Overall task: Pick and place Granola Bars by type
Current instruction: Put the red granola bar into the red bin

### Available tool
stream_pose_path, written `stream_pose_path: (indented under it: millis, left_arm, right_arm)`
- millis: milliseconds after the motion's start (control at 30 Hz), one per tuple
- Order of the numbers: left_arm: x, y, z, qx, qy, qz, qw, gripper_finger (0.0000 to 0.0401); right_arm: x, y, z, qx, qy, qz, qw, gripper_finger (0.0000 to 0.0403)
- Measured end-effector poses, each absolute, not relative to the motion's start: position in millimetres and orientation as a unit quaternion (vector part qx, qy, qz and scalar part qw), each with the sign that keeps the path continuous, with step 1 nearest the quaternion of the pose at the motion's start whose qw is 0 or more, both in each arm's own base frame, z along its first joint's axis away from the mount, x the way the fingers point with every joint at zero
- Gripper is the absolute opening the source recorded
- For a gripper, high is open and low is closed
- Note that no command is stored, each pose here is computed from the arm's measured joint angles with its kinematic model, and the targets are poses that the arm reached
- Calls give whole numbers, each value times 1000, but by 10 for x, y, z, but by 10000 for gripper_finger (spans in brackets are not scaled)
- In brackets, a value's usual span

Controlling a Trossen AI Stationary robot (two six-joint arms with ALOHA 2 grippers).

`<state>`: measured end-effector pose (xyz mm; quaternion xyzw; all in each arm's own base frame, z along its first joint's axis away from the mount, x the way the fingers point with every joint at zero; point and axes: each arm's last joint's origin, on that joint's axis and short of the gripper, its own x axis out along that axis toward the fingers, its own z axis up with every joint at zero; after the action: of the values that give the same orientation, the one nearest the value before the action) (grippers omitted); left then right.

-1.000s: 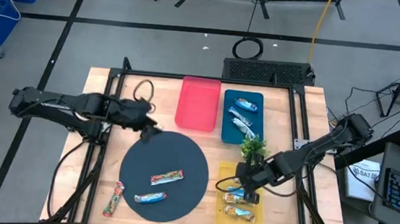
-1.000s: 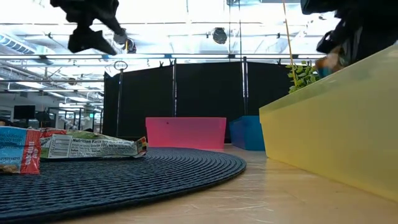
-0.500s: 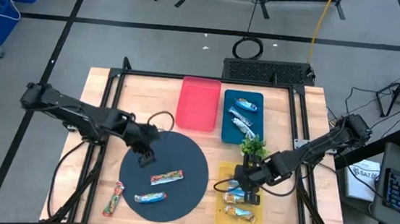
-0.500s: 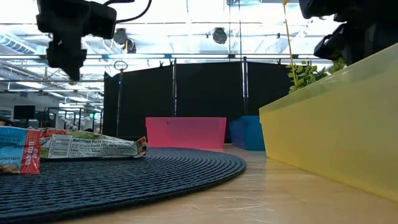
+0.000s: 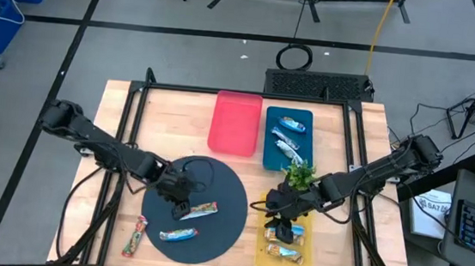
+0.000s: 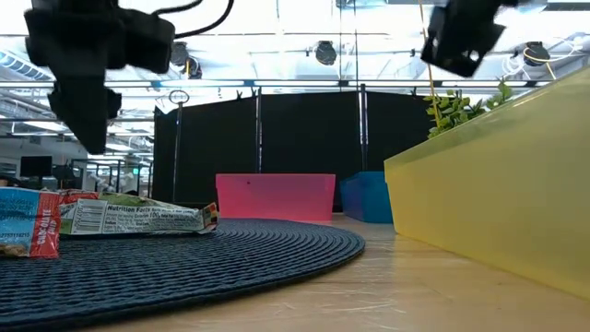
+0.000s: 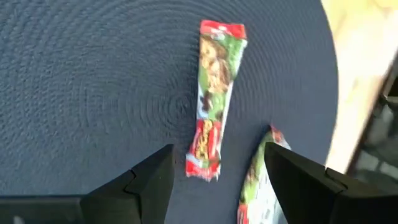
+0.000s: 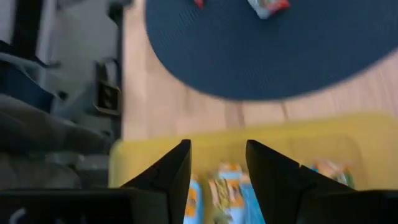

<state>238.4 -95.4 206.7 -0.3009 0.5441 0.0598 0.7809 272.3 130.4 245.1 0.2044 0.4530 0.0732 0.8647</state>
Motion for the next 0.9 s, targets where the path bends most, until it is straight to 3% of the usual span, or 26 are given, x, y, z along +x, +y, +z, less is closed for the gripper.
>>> stream_pose_path:
  millis: [300,900]
  left_arm:
    - [2492,-1029,1772,-289,568,112,762,250]
    - [2566,-1268,1523,-276,578,91,763,248]
  right_arm:
    - [2723,1322,2761,250,363,136,887,150]
    - [2587,1198,2988,244,320,122,907,144]
